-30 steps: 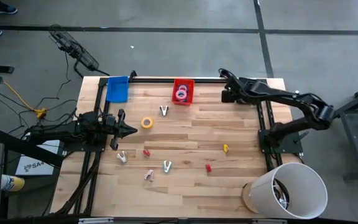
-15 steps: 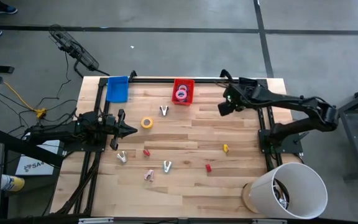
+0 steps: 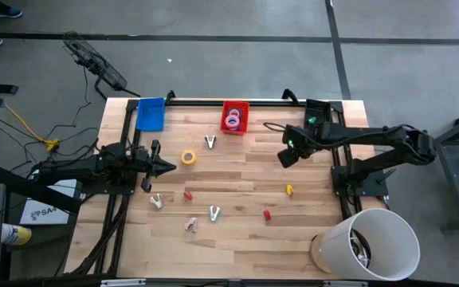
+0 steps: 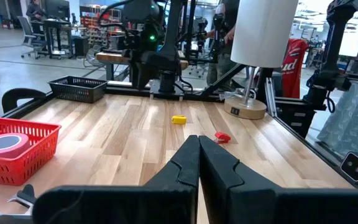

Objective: Pick and place Stapler, Stapler remover, tape
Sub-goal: Put the yellow stapler into the black bin

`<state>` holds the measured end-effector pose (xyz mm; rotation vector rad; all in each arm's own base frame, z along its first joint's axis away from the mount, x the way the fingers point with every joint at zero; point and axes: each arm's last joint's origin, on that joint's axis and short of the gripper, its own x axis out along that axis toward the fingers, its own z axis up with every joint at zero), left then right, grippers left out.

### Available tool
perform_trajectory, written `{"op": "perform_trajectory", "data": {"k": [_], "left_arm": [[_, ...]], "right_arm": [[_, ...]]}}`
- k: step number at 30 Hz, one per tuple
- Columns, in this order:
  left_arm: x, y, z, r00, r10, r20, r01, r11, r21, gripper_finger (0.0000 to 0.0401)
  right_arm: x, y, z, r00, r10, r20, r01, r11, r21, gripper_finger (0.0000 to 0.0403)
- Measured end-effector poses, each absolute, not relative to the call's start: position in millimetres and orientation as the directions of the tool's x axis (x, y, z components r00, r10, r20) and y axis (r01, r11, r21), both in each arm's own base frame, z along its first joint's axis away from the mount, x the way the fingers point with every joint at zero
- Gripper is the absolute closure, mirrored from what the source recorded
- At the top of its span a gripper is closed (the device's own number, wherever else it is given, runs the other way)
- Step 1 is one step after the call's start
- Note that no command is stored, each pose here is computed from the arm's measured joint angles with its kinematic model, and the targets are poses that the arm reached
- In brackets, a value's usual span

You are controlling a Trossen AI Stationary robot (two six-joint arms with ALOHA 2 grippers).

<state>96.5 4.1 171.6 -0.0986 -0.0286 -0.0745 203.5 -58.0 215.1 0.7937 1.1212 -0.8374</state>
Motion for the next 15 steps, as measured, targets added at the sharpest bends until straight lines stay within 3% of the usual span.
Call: {"op": "perform_trajectory", "data": {"k": [15], "left_arm": [[97, 4, 172, 0.997, -0.073, 0.032, 0.076, 0.992, -0.097, 0.04]], "right_arm": [[207, -12, 213, 0.2, -0.061, -0.978, 0.903, 0.4, 0.159, 0.0217]]}}
